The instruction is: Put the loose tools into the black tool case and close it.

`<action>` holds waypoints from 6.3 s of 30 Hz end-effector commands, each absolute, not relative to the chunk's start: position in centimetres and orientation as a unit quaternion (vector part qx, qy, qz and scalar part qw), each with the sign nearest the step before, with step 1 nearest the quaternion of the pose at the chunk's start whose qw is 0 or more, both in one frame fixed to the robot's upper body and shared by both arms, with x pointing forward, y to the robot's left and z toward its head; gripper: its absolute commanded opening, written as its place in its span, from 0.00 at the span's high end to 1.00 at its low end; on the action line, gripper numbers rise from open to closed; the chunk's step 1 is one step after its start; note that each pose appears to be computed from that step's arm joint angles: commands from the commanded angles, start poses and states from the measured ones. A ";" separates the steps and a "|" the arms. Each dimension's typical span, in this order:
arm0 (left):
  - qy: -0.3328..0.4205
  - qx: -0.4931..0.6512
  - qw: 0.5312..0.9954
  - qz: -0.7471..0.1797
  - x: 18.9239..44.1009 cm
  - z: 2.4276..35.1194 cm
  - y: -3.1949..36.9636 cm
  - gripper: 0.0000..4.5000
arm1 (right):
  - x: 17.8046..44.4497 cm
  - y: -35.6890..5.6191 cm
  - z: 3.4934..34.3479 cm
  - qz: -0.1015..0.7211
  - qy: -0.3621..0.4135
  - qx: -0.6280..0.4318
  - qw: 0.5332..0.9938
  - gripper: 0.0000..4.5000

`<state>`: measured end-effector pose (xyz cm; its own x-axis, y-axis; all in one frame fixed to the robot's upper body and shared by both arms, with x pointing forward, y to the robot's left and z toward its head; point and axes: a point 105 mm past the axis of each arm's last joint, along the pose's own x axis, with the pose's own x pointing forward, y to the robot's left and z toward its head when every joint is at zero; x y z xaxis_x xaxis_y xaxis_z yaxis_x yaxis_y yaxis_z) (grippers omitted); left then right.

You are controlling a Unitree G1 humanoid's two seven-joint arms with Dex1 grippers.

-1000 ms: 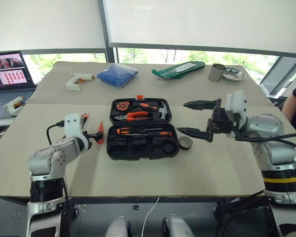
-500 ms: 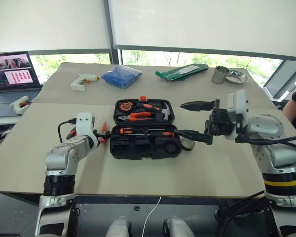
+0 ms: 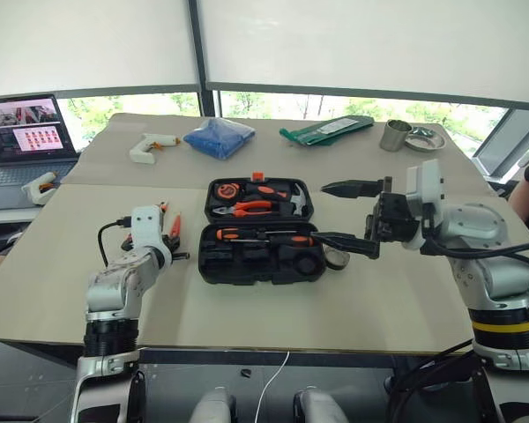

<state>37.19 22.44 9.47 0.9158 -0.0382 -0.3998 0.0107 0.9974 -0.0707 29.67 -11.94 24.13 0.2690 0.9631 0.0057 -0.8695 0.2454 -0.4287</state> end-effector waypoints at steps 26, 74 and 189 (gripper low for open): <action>0.107 0.325 0.743 -0.576 37.1 13.6 13.3 0.90 | 27.9 -15.1 23.5 0.552 -0.080 -0.197 0.806 0.00; 0.082 0.343 0.747 -0.564 36.6 16.5 16.8 0.31 | 27.5 -14.5 22.3 0.570 -0.060 -0.176 0.800 0.00; 0.066 0.211 0.764 -0.606 32.8 19.7 17.9 0.62 | 25.6 -13.5 20.0 0.574 -0.125 -0.144 0.796 0.00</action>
<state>34.87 20.28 19.26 0.4029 -0.8691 -0.2870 0.9119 0.3545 0.2068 25.92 -12.35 20.00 0.3002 0.9512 0.0709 -0.8898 0.3061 -0.3385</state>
